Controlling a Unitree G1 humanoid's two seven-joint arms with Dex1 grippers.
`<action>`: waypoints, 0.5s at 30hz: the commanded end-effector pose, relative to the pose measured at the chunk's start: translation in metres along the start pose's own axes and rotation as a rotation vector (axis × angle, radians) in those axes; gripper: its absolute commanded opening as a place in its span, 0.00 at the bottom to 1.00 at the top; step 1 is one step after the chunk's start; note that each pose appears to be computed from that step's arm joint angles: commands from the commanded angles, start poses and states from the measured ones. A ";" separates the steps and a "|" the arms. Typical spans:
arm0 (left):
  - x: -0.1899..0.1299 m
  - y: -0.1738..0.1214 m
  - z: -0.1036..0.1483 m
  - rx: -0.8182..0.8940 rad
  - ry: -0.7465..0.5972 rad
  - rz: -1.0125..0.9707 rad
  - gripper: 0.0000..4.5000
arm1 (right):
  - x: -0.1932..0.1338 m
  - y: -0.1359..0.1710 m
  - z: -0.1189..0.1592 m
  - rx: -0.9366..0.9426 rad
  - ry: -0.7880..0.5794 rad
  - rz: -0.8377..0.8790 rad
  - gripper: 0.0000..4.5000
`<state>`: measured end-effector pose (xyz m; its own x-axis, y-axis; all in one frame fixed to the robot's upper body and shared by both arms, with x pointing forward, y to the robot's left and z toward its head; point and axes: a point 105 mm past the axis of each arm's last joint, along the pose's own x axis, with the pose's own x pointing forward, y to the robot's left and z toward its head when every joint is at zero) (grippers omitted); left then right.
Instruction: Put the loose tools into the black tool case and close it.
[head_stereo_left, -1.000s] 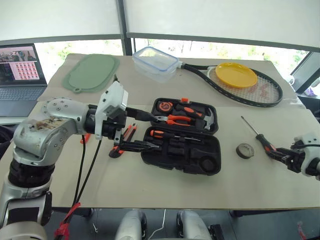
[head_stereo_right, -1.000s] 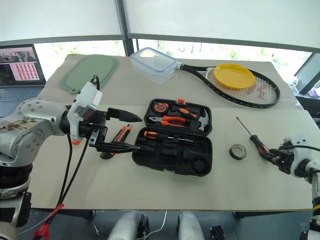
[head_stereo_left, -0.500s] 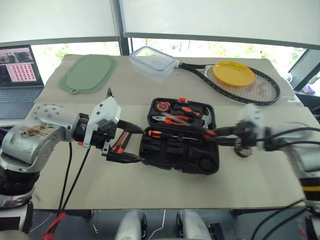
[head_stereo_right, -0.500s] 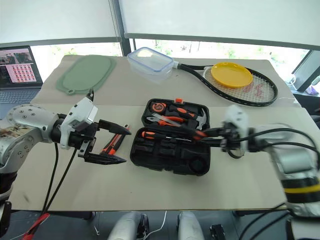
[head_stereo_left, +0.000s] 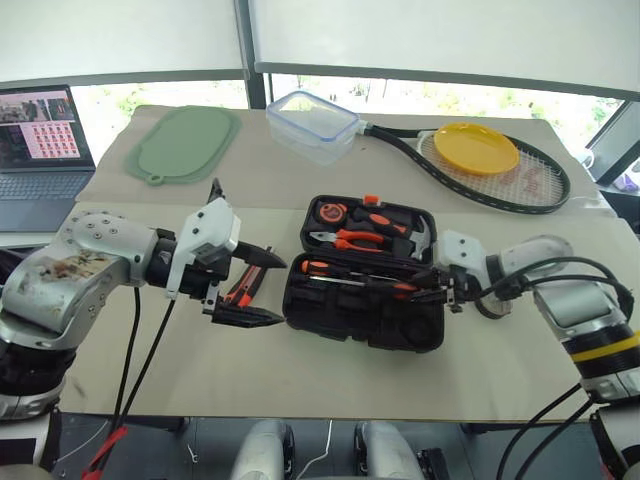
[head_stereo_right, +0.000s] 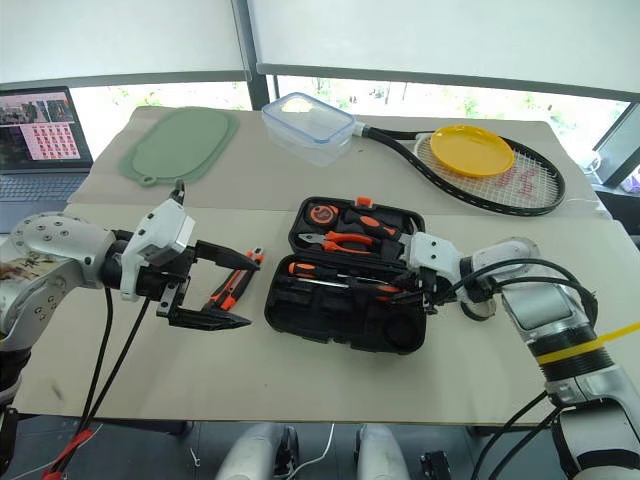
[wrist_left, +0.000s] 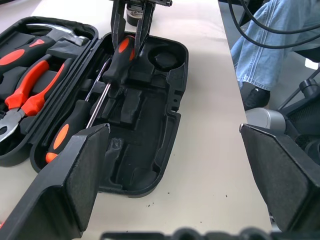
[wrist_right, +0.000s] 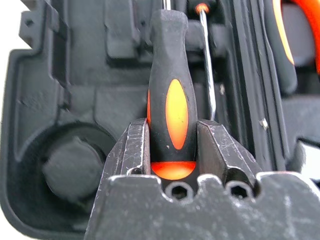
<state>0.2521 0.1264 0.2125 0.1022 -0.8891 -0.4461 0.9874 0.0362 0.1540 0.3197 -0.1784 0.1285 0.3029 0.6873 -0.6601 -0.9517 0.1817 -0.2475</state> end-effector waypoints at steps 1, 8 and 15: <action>-0.004 0.000 0.009 0.057 -0.011 0.023 1.00 | -0.012 0.001 -0.004 -0.004 0.025 -0.011 0.22; -0.004 0.005 0.011 0.074 -0.014 0.031 1.00 | -0.018 0.006 -0.016 0.003 0.074 -0.014 0.22; 0.000 0.008 0.011 0.088 -0.021 0.034 1.00 | -0.007 0.007 0.000 0.041 -0.013 -0.008 0.45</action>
<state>0.2576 0.1232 0.2144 0.1164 -0.8949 -0.4308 0.9808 0.0353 0.1916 0.3119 -0.1875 0.1257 0.3177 0.6771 -0.6638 -0.9482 0.2279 -0.2213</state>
